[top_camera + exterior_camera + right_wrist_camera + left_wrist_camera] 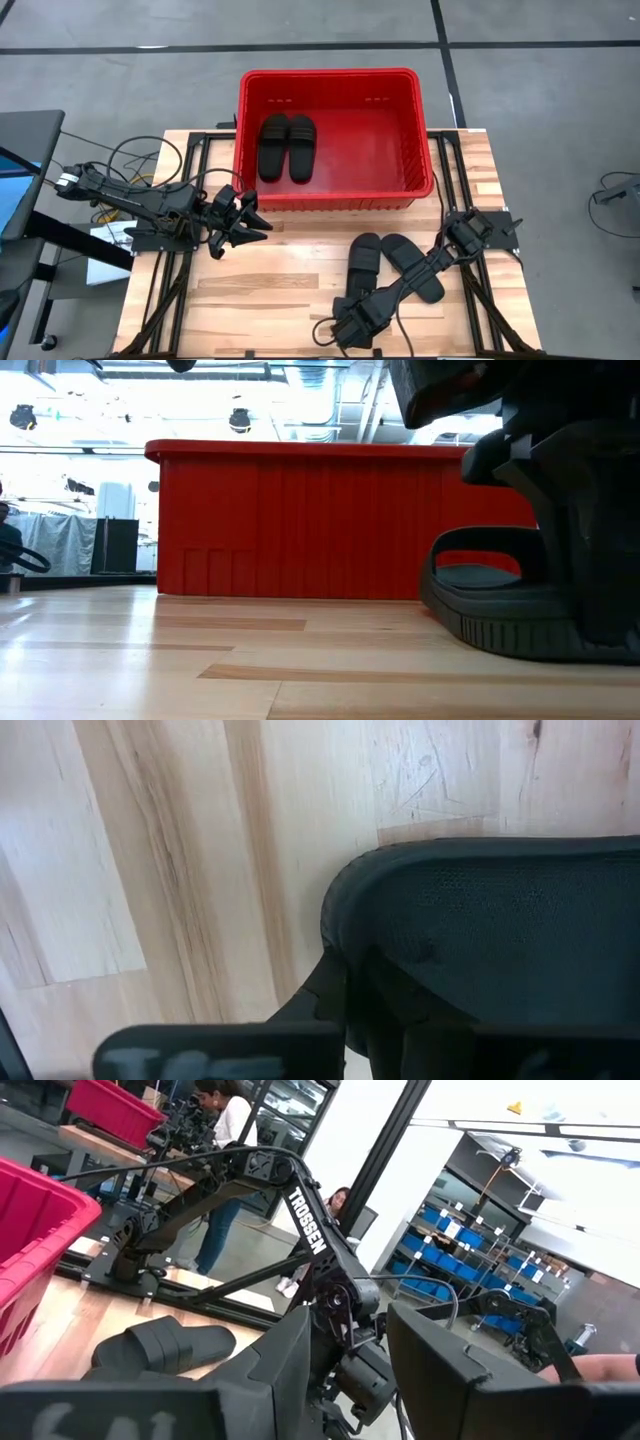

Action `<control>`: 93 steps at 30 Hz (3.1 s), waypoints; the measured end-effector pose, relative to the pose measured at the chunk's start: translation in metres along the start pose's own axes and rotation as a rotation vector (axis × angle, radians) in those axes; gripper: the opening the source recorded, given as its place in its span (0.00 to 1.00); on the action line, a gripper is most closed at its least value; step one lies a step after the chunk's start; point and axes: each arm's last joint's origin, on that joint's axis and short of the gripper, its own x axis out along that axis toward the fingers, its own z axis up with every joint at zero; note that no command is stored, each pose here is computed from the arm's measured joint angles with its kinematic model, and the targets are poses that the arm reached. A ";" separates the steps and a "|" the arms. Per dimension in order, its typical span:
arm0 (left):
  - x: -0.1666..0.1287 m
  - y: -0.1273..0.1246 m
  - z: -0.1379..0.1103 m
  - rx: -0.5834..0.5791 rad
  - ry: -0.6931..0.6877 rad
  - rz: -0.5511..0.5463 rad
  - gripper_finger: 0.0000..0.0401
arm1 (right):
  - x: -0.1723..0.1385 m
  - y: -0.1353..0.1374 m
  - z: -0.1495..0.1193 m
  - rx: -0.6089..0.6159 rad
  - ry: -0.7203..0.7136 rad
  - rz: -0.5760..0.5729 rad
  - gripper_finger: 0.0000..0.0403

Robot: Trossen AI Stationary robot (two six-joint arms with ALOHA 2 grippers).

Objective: Pick and place slides into bin
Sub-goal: Put the black slide into the red container

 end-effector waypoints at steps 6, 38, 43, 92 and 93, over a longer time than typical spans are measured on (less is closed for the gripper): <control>0.000 0.000 0.000 0.000 0.003 0.002 0.31 | -0.007 -0.002 -0.001 -0.040 0.040 -0.017 0.00; 0.000 0.001 -0.002 -0.008 0.015 0.013 0.31 | -0.115 -0.010 0.008 -0.124 0.010 -0.084 0.00; 0.000 0.001 -0.002 -0.013 0.015 0.013 0.31 | -0.134 -0.009 0.010 -0.147 -0.043 -0.031 0.00; -0.001 0.007 -0.009 0.018 0.071 0.120 0.31 | -0.307 -0.187 0.000 -0.104 -0.687 -0.202 0.00; -0.001 0.008 -0.009 0.019 0.069 0.125 0.31 | -0.306 -0.193 0.001 -0.113 -0.669 -0.215 0.00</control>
